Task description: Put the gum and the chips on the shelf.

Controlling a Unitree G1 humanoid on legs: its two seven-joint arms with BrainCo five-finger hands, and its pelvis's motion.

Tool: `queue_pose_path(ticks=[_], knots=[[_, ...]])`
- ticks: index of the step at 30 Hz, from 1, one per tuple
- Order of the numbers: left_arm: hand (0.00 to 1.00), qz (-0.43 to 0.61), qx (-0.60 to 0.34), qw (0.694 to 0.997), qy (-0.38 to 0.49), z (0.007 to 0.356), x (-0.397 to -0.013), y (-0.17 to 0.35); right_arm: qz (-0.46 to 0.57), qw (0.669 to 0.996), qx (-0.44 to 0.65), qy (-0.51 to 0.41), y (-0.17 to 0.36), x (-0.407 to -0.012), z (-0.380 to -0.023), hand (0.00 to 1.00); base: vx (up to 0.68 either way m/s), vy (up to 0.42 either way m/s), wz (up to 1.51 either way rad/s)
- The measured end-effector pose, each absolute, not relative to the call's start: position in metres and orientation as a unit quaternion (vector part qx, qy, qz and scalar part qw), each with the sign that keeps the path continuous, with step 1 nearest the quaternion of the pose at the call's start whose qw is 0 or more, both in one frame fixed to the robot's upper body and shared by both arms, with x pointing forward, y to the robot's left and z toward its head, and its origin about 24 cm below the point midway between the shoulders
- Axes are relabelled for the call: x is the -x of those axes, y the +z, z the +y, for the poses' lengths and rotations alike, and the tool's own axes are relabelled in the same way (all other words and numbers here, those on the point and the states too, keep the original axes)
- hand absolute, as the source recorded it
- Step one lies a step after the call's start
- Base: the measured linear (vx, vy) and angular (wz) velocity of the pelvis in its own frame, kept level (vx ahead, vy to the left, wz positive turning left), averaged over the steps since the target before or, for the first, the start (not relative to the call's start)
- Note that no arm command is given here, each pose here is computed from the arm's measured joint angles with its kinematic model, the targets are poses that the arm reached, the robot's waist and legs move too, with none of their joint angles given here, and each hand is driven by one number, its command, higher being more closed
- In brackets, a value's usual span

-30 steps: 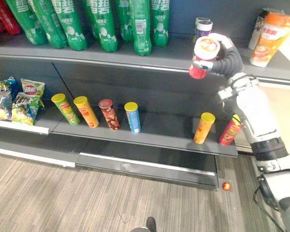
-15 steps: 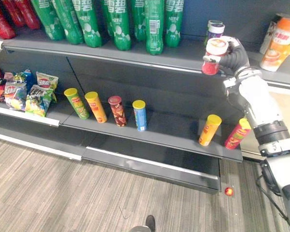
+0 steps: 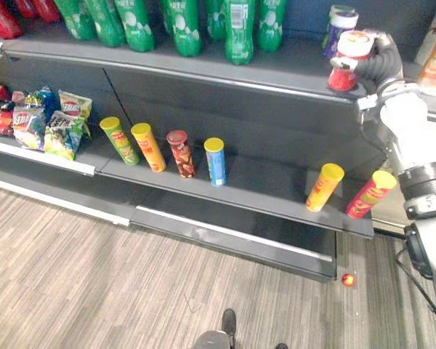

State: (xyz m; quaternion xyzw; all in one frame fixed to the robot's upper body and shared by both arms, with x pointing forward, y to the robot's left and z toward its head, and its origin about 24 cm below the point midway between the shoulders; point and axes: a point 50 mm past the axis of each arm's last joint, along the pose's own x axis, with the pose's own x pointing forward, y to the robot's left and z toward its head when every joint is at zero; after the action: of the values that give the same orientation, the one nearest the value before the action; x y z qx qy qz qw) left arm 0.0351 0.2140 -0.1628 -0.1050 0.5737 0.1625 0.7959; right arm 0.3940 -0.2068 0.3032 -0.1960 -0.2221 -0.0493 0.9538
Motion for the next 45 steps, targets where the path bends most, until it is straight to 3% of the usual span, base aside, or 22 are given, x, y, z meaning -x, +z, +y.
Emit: queue_pose_path(ticks=[21, 22, 45], knots=[[0.00, 0.551, 0.118, 0.812, 0.154, 0.212, -0.056, -0.160, -0.282, 0.936, 0.203, -0.061, 0.337, -0.391, -0.200, 1.00, 0.01, -0.003, 0.03], [0.00, 0.551, 0.119, 0.812, 0.154, 0.212, -0.056, -0.160, -0.282, 0.936, 0.203, -0.061, 0.337, -0.391, -0.199, 0.00, 0.03, -0.001, -0.03], [0.00, 0.550, 0.116, 0.813, 0.151, 0.213, -0.057, -0.160, -0.300, 0.925, 0.229, -0.050, 0.334, -0.390, -0.193, 0.00, 0.03, -0.001, -0.03]])
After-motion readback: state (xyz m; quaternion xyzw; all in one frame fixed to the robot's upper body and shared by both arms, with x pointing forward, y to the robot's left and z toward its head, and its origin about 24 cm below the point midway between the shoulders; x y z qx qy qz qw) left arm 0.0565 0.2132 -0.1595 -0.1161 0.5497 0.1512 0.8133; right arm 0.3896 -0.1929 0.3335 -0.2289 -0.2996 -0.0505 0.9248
